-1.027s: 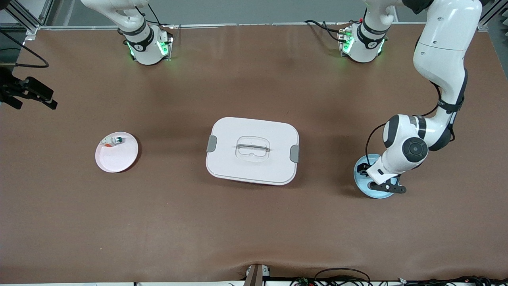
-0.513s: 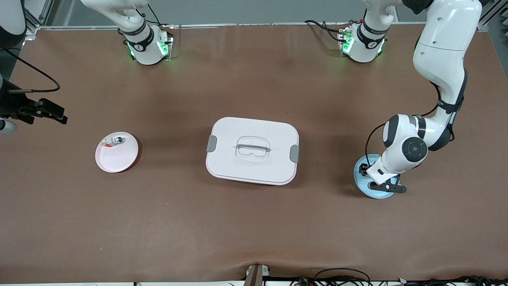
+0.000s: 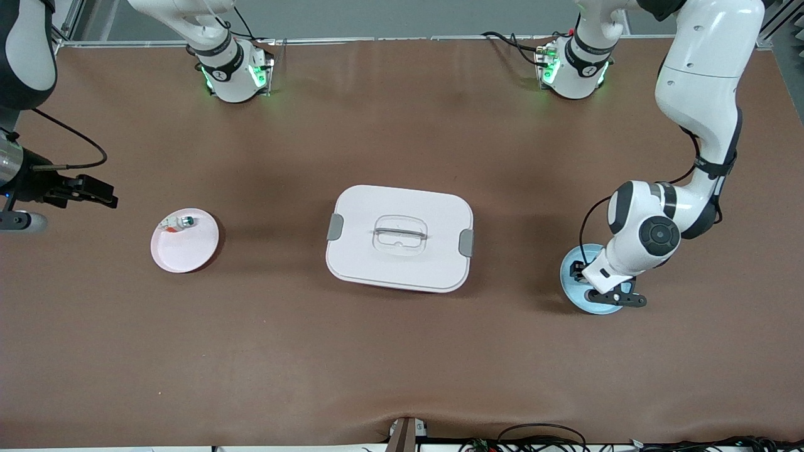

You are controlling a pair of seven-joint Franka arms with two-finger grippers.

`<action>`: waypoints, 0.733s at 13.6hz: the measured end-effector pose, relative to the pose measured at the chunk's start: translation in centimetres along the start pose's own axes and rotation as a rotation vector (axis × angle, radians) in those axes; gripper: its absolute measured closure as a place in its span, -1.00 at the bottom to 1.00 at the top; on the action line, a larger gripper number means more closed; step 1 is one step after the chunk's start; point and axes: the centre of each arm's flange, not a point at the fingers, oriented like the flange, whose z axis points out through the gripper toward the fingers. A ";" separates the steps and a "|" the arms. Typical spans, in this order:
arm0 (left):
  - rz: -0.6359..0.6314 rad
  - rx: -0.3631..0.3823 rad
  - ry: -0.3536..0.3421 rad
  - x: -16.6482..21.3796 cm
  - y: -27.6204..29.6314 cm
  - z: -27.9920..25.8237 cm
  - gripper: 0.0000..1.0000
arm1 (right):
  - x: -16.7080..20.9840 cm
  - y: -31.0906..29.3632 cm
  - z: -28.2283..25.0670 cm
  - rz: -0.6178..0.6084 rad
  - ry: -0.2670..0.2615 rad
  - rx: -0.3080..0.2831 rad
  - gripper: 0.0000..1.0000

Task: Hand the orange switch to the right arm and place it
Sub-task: 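Lift the switch with the left gripper and carry it over the box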

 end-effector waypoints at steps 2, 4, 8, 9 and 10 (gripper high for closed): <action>-0.030 0.005 -0.013 0.1 -0.3 -2.2 -0.44 | 0.2 0.5 0.3 0.008 -0.007 0.000 -1.00; -0.077 -0.004 -0.011 0.3 -0.4 -5.2 -0.44 | 0.5 1.3 1.3 0.022 -0.023 0.001 -1.00; -0.138 -0.064 -0.066 0.4 -0.3 -13.3 -0.44 | 1.2 2.1 2.6 0.028 -0.045 0.001 -1.00; -0.146 -0.087 -0.081 0.5 0.0 -15.6 -0.44 | 1.4 2.0 2.9 0.026 -0.051 0.001 -1.00; -0.162 -0.118 -0.087 0.6 0.6 -17.9 -0.44 | 1.5 2.0 3.2 0.027 -0.057 0.001 -1.00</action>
